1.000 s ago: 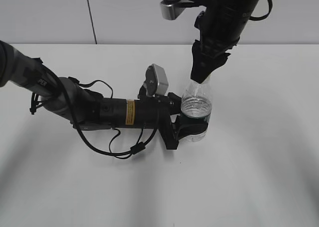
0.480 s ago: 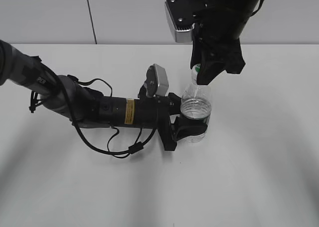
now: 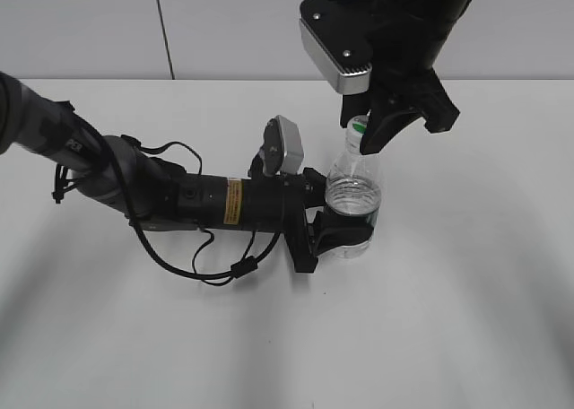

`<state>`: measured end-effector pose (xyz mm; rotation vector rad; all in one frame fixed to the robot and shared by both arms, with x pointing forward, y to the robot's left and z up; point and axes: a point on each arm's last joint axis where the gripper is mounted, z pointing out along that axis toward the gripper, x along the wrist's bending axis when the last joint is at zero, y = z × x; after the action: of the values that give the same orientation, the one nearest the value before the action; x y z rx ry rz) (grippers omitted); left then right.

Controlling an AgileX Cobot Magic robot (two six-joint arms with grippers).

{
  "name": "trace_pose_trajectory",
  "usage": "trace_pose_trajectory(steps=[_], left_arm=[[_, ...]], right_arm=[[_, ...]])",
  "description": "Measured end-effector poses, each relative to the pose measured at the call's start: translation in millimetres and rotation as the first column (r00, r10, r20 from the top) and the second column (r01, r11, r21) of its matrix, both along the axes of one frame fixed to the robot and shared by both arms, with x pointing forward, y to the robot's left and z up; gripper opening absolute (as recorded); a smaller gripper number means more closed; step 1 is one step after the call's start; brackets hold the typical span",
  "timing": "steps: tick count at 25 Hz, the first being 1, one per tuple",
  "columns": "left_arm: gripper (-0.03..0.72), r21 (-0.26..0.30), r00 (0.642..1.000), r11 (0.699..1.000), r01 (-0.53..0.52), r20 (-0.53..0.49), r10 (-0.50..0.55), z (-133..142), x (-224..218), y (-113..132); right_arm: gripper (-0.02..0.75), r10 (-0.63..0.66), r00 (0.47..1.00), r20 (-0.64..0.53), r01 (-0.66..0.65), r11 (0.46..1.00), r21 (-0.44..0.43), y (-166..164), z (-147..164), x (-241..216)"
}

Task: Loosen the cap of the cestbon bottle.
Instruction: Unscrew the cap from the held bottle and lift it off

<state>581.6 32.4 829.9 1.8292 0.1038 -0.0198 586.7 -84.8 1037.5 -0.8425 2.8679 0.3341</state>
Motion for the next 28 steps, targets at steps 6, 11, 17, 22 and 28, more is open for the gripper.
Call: trace_pose_trajectory(steps=[6,11,17,22,28], left_arm=[[0.39,-0.001,1.0,1.0,0.008,0.001,-0.008,0,-1,0],[0.39,-0.001,1.0,1.0,0.01,0.001,-0.01,0,-1,0],[0.39,0.0,1.0,1.0,0.015,0.003,-0.015,0,-1,0],[0.389,0.0,1.0,1.0,0.017,0.003,-0.017,0,-1,0],[0.386,0.0,1.0,1.0,0.017,0.003,-0.017,0,-1,0]], right_arm=[[0.306,0.016,1.0,0.01,-0.017,1.0,0.003,-1,4,-2],[0.3,0.04,0.999,0.03,-0.04,0.999,0.003,-2,9,-3],[0.3,0.045,0.997,0.066,-0.046,0.999,0.007,-5,21,-7],[0.3,-0.097,0.993,0.064,0.094,0.995,0.045,-9,38,-13],[0.299,-0.585,0.808,-0.071,0.589,0.8,0.116,-13,58,-17]])
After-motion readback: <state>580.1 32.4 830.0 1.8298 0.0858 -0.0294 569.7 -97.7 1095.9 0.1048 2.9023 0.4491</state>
